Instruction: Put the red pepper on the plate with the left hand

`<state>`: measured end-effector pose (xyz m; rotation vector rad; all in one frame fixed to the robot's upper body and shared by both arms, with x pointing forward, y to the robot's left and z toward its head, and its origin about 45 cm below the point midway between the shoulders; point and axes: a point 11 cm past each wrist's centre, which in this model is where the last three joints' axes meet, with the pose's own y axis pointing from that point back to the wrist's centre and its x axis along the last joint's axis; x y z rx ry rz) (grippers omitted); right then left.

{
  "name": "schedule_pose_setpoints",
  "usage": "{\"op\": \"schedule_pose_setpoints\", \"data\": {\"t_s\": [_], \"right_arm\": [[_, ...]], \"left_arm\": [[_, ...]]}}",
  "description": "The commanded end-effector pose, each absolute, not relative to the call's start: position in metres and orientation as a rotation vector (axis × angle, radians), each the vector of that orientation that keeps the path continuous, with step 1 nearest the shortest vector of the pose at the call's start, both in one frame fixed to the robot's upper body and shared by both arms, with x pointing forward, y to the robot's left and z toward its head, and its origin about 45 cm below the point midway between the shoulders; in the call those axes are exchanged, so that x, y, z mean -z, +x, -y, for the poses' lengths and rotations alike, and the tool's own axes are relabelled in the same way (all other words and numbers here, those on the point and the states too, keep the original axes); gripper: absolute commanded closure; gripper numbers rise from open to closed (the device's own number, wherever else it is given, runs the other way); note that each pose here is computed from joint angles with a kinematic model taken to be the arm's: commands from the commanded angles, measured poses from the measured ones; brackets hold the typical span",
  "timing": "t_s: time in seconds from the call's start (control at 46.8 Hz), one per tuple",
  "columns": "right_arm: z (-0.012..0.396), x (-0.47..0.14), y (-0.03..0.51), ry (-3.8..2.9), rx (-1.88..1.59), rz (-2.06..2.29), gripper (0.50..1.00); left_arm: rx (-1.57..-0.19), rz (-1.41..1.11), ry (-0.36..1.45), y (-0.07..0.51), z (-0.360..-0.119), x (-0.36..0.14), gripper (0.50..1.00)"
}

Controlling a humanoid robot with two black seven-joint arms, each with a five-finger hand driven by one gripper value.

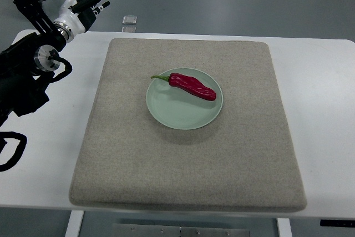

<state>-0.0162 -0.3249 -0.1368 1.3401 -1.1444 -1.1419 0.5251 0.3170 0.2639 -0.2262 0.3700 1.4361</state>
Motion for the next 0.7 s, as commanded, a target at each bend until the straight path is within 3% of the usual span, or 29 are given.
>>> {"op": "schedule_pose_setpoints", "data": {"t_s": [0.0,0.683], "right_arm": [[0.3249,0.1368,-0.0162,1.340,1.142,1.144,0.568],[0.3249,0.1368,-0.0162,1.340,1.142,1.145,0.568]], "left_arm": [[-1.434,-0.368,-0.227,0.5253,-0.3167,-0.2648,0.519],[-1.442,-0.372,-0.227,0.5227,-0.3188,-0.2587,0.516]]}}
